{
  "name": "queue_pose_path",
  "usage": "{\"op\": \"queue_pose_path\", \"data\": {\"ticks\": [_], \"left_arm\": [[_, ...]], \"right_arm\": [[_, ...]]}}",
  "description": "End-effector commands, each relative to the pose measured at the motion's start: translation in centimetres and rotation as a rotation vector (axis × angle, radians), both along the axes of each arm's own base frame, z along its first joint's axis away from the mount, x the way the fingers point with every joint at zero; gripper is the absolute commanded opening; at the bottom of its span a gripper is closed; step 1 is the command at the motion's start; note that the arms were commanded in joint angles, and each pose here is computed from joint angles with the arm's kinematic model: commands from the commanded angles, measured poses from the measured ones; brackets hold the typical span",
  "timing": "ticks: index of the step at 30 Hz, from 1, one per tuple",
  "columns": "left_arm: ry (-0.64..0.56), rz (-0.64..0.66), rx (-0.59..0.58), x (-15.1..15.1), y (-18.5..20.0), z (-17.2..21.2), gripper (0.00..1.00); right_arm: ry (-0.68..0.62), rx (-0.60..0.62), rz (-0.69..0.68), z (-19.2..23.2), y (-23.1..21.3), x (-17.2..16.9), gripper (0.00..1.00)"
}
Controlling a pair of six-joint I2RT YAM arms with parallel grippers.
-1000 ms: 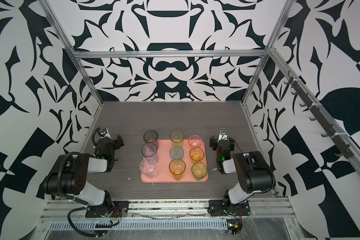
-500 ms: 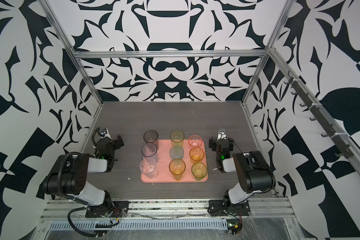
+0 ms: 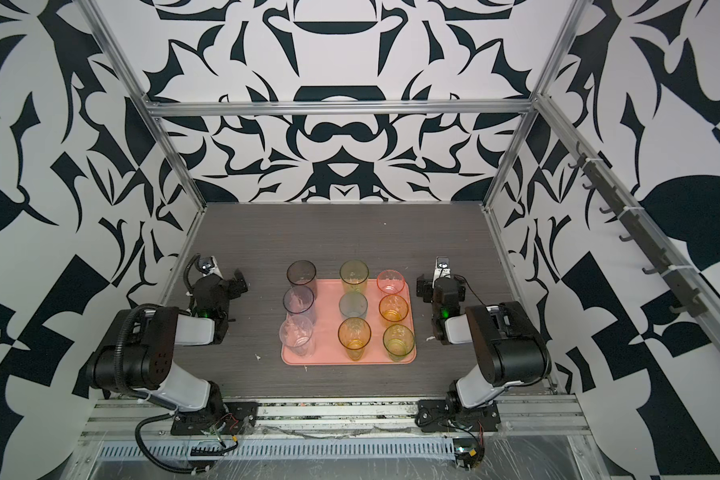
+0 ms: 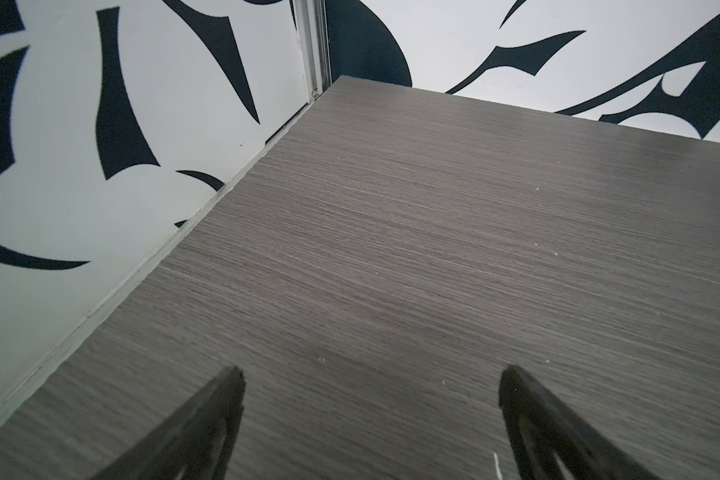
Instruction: Place the glasses into the tray
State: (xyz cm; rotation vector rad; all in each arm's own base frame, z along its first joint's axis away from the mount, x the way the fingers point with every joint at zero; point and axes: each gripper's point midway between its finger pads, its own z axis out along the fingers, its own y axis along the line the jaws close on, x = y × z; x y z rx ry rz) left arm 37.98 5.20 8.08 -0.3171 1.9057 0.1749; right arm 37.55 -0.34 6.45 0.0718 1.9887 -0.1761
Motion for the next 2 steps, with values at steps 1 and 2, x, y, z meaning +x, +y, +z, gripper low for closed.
{"op": "queue_pose_path", "data": {"ticks": [1, 2], "left_arm": [[-0.035, 0.018, -0.003, 0.64, 0.40, 1.17, 1.00], [-0.034, 0.018, -0.004, 0.62, 0.37, 1.16, 1.00]], "right_arm": [[-0.046, 0.000, 0.005, 1.50, 0.10, 0.96, 1.00], [-0.047, 0.000, 0.004, 1.53, 0.09, 0.94, 1.00]]}}
